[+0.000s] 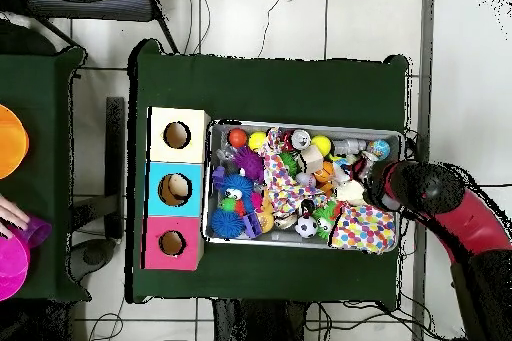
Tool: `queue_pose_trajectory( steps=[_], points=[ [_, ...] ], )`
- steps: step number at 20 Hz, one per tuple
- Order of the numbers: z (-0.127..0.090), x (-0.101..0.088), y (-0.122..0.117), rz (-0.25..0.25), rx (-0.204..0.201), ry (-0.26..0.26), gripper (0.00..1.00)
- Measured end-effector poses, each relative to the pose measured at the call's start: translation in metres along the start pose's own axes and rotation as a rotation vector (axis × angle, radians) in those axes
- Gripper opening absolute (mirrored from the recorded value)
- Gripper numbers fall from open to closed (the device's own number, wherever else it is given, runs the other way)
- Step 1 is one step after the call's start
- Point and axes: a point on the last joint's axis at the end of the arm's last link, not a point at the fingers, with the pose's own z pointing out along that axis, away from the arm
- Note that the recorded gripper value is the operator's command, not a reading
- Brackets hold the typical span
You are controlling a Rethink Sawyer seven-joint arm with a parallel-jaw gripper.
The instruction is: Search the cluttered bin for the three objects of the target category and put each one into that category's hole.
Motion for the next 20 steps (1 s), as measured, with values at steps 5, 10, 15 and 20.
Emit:
queue_pose_trajectory(
  steps=[5,10,15,20],
  points=[
    [0.013,0.014,0.003,0.022,-0.026,0.015,1.00],
    [0.031,0.023,0.007,0.048,-0.066,0.024,1.00],
    [0.047,0.027,0.010,0.057,-0.093,0.015,1.00],
    [0.051,0.026,0.006,0.066,-0.098,0.000,1.00]
  ],
)
